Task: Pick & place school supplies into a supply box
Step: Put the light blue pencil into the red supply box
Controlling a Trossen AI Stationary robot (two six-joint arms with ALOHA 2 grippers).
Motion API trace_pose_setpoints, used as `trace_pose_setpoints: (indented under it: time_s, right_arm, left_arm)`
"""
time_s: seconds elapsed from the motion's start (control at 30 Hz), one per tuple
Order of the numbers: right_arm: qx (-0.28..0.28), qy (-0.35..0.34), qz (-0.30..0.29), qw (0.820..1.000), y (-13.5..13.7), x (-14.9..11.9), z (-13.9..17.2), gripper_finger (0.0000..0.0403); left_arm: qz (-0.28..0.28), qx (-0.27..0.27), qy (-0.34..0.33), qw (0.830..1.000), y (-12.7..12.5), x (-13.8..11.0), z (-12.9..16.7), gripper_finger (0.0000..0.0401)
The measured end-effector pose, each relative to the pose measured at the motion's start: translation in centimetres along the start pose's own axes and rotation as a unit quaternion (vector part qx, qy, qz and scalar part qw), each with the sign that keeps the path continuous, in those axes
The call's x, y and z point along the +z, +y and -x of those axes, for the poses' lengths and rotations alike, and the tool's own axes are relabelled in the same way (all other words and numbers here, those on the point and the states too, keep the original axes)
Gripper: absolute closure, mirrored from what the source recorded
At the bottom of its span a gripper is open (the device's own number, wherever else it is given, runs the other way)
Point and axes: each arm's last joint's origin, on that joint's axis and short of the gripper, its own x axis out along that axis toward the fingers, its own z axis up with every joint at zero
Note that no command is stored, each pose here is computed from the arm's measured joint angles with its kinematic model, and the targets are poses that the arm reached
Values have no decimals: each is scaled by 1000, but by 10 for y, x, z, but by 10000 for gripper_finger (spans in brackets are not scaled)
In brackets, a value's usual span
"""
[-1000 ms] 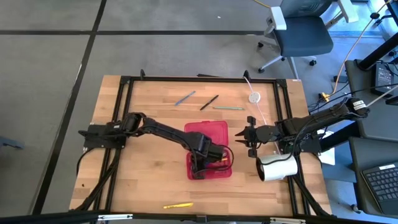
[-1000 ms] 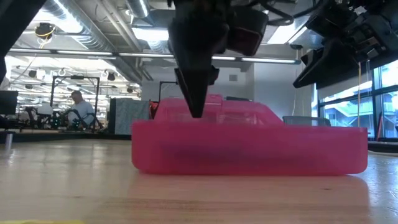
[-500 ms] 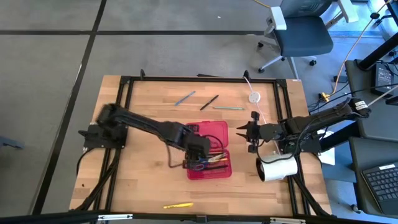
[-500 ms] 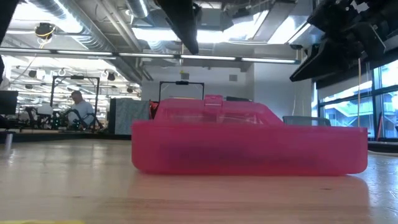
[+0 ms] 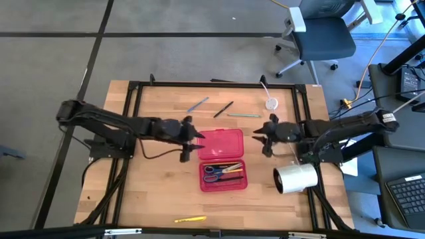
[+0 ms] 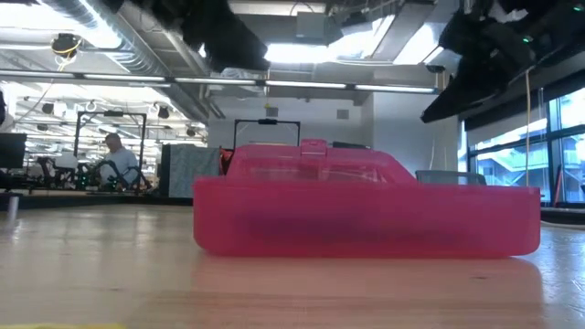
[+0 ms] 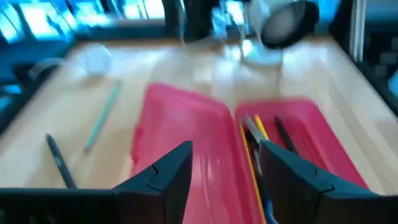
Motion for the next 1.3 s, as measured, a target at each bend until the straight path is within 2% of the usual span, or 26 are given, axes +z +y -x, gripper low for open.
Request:
trace_pose_setpoints:
  time_s: [0.13, 0.37, 0.67, 1.0, 1.3]
  right_arm:
    - [-33, 37, -51, 998, -22, 12, 4, 289]
    - [-121, 87, -117, 982, -62, 20, 12, 289]
    - [-121, 152, -187, 963, -100, 13, -4, 289]
    - [-143, 228, -184, 945, -128, -5, -43, 289]
    - [-149, 223, -171, 948, -144, -10, -65, 289]
  left_arm:
    - [11, 9, -64, 998, 8, -27, 11, 224]
    - [-3, 19, -85, 996, 14, -62, 15, 227]
    - [1, 22, -95, 995, 14, -61, 16, 226]
    - [-1, 45, -95, 994, 16, -61, 16, 223]
    - [-1, 45, -95, 994, 16, -61, 16, 227]
